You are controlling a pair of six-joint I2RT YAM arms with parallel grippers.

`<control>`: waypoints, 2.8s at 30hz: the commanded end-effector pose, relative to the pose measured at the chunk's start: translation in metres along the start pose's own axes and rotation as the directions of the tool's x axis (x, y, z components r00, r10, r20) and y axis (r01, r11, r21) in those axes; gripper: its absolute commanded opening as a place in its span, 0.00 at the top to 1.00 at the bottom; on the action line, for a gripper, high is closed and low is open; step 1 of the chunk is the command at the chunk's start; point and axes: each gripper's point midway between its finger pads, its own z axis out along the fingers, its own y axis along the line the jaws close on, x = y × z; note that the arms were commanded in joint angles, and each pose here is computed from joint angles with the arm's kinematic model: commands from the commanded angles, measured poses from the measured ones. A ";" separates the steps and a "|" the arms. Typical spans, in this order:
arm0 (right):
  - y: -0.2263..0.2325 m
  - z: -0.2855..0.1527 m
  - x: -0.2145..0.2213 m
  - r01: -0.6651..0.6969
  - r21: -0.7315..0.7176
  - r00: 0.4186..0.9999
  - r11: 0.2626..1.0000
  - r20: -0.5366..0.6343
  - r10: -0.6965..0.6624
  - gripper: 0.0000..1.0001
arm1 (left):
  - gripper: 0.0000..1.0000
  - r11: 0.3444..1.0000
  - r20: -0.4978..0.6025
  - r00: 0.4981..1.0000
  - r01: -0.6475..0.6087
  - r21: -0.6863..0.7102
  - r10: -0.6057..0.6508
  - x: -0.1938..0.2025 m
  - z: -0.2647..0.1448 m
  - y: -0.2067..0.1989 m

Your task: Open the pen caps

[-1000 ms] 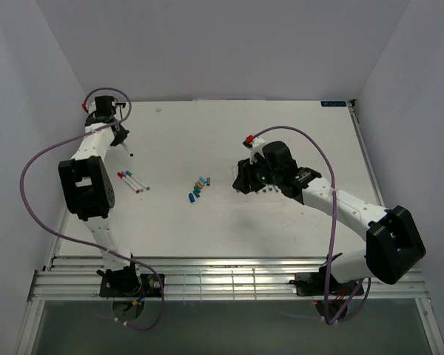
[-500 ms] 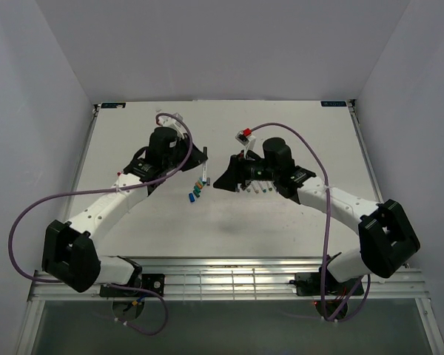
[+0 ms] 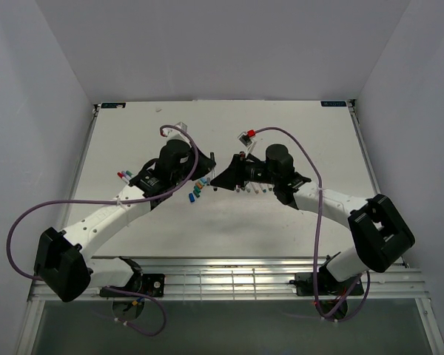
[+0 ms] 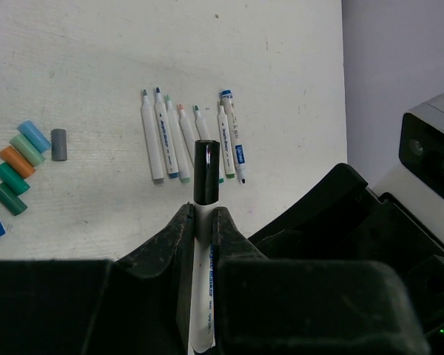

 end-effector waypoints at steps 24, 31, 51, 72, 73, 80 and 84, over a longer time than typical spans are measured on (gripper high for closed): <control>0.009 0.003 0.011 -0.120 -0.093 0.993 0.988 -0.004 0.120 0.92 | 0.33 0.999 0.157 0.987 -0.036 0.020 0.032 -0.022 -0.024 -0.004; 0.021 -0.001 0.016 -0.118 -0.123 0.993 0.985 -0.014 0.117 0.92 | 0.35 0.999 0.127 0.991 -0.038 0.030 0.034 -0.015 -0.016 -0.005; 0.020 0.006 0.009 -0.126 -0.137 0.992 0.982 -0.006 0.127 0.92 | 0.70 0.998 0.061 0.997 -0.044 0.054 0.040 0.002 -0.012 -0.004; -0.010 0.013 0.022 -0.064 0.060 0.994 0.996 -0.084 0.069 0.92 | 1.00 0.991 0.065 0.991 -0.113 -0.077 0.118 -0.019 0.004 -0.001; -0.024 0.014 0.024 -0.031 0.156 0.997 0.987 -0.069 0.042 0.92 | 1.00 0.988 0.064 0.991 -0.112 -0.103 0.119 -0.025 0.008 -0.001; -0.091 -0.019 0.047 0.345 0.655 0.938 0.672 -0.274 -0.214 0.92 | 1.00 0.994 0.010 0.997 0.073 -0.081 -0.072 -0.083 0.043 0.005; -0.111 -0.043 0.046 0.457 0.764 0.889 0.455 -0.382 -0.251 0.92 | 1.00 0.990 0.035 0.993 0.114 -0.083 -0.112 -0.097 0.050 0.005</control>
